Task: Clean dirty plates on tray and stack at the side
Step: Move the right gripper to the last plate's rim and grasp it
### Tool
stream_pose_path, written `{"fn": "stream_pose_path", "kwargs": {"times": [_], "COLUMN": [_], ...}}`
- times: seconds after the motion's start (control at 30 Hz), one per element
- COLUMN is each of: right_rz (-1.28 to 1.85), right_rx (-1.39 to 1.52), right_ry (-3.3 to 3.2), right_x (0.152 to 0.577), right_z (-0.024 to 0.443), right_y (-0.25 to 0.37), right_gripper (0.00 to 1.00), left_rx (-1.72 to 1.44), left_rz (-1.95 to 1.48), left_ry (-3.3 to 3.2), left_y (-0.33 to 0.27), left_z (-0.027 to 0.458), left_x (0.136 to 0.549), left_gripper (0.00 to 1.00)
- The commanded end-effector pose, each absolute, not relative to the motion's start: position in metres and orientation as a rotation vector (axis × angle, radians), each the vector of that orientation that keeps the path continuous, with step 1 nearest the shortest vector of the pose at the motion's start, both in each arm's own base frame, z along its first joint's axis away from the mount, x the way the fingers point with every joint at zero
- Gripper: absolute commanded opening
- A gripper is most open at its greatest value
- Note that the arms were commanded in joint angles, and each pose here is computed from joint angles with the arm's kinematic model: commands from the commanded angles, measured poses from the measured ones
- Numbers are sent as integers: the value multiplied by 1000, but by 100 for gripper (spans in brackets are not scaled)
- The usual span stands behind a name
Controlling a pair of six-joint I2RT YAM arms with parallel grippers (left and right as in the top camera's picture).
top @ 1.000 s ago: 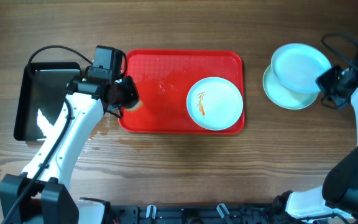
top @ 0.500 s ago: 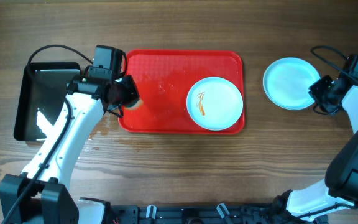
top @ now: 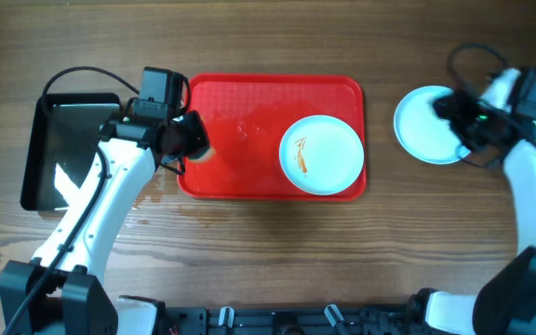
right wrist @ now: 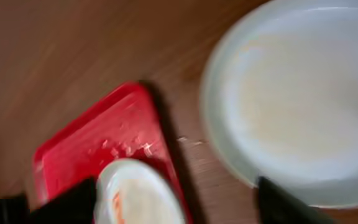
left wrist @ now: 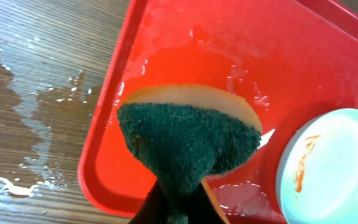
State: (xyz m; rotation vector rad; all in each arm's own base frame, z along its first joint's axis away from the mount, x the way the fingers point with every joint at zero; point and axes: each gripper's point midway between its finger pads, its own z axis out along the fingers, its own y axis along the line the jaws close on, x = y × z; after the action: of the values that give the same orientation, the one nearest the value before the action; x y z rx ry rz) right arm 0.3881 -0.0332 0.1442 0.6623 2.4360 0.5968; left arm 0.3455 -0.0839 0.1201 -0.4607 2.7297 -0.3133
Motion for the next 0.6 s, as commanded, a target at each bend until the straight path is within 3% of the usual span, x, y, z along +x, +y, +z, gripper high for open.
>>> {"fn": "stream_pose_path", "kwargs": {"times": [0.0, 0.13, 0.2, 0.3, 0.37, 0.43, 0.53, 0.57], "right_rz": [476, 216, 186, 194, 199, 205, 259, 290], "right_rx": [330, 180, 113, 146, 219, 237, 205, 203], "right_ry": [2545, 2662, 2720, 2811, 2840, 2848, 2858, 2871], "right_x": [391, 394, 390, 378, 372, 370, 368, 365], "right_z": [127, 84, 62, 38, 33, 32, 33, 32], "right_y": [17, 42, 56, 69, 70, 70, 77, 81], "right_gripper": [99, 74, 69, 54, 44, 43, 24, 22], "left_rx": [-427, -394, -375, -349, -342, -342, -342, -341], "left_rz": [-361, -367, -371, -378, -380, -380, -382, -383], "left_ry": [2749, 2756, 2757, 2755, 2756, 2756, 2753, 2751], "left_y": [-94, -102, -107, -113, -115, -115, -115, -115], "left_z": [117, 117, 117, 118, 118, 118, 118, 118], "left_x": [343, 341, 340, 340, 339, 339, 340, 340], "left_gripper": [4, 4, 4, 4, 4, 4, 4, 4]}}
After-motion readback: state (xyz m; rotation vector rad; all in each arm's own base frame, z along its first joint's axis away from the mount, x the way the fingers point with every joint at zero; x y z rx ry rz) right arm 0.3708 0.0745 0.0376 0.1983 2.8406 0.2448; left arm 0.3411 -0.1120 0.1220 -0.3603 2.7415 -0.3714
